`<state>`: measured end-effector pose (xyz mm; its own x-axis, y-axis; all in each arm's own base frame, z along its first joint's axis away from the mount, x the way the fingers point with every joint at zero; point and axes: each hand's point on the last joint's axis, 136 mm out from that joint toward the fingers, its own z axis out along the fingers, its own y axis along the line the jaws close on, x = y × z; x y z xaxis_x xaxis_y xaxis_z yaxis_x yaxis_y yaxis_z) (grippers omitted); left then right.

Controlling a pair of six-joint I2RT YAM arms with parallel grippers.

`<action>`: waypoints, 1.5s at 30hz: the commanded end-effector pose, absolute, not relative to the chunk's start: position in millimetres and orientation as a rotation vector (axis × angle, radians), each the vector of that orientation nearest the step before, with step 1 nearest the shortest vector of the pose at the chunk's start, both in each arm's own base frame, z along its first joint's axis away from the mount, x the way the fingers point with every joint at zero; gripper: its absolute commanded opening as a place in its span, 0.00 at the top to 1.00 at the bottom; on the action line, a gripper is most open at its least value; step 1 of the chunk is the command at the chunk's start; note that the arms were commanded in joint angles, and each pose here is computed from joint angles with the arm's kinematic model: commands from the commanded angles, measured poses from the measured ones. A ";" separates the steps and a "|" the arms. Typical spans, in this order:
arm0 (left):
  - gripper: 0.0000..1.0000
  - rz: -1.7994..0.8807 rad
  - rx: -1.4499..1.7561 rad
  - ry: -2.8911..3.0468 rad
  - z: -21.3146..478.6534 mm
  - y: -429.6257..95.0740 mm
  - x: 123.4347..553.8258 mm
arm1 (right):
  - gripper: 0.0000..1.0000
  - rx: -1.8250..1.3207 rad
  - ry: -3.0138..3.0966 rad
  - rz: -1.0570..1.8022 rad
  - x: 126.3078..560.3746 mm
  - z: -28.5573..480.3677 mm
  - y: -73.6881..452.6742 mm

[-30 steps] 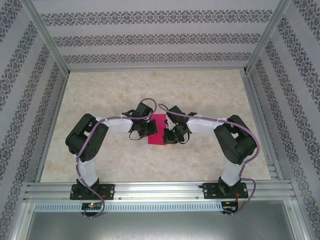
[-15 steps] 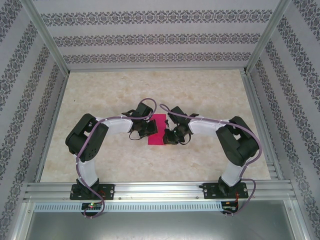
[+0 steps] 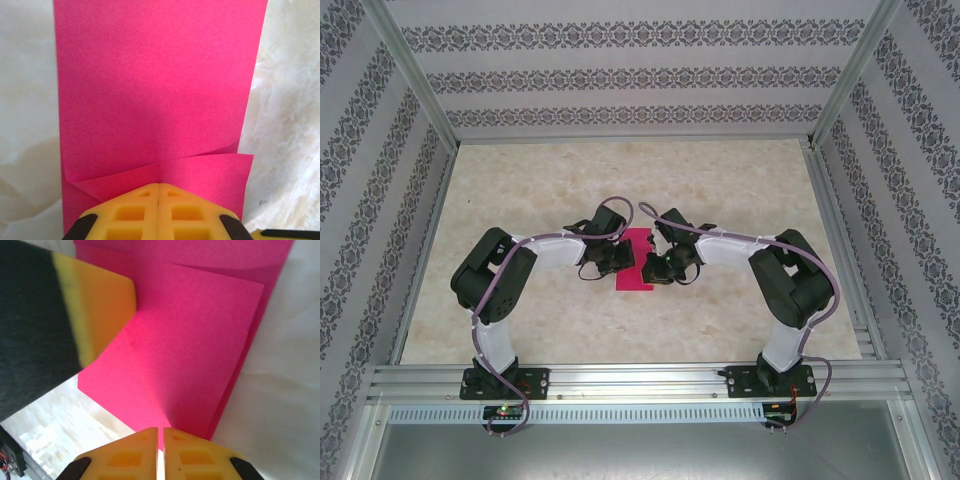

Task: Fold a paper plane with a square sheet of paper (pick it up from the middle)
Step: Fold the triangle a second time at the center of the table.

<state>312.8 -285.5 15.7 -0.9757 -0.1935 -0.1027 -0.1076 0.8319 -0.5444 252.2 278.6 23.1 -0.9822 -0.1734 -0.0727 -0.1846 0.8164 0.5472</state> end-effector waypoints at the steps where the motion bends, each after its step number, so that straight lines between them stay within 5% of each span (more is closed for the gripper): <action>1: 0.95 -0.538 -0.337 3.027 -30.3 -244.0 276.7 | 0.88 -0.280 2.974 0.919 255.3 19.4 278.9; 19: 0.96 -0.503 -0.375 3.032 -33.0 -238.8 274.5 | 0.88 -0.304 3.132 0.840 199.6 2.4 239.3; 27: 0.96 -0.551 -0.360 3.017 -28.0 -244.9 276.9 | 0.87 -0.255 2.907 0.954 248.2 51.8 263.6; 34: 0.96 -0.560 -0.351 3.018 -27.6 -246.7 276.1 | 0.88 -0.280 2.899 0.957 271.7 45.1 287.2; 45: 0.96 -0.561 -0.361 3.013 -26.5 -246.6 277.6 | 0.89 -0.306 3.007 0.913 251.8 14.7 280.6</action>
<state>313.5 -284.3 15.9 -0.9718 -0.2106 -0.1062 -0.1205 0.8304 -0.5440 262.9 283.3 25.3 -0.9836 -0.1663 -0.0698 -0.1763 0.8045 0.5671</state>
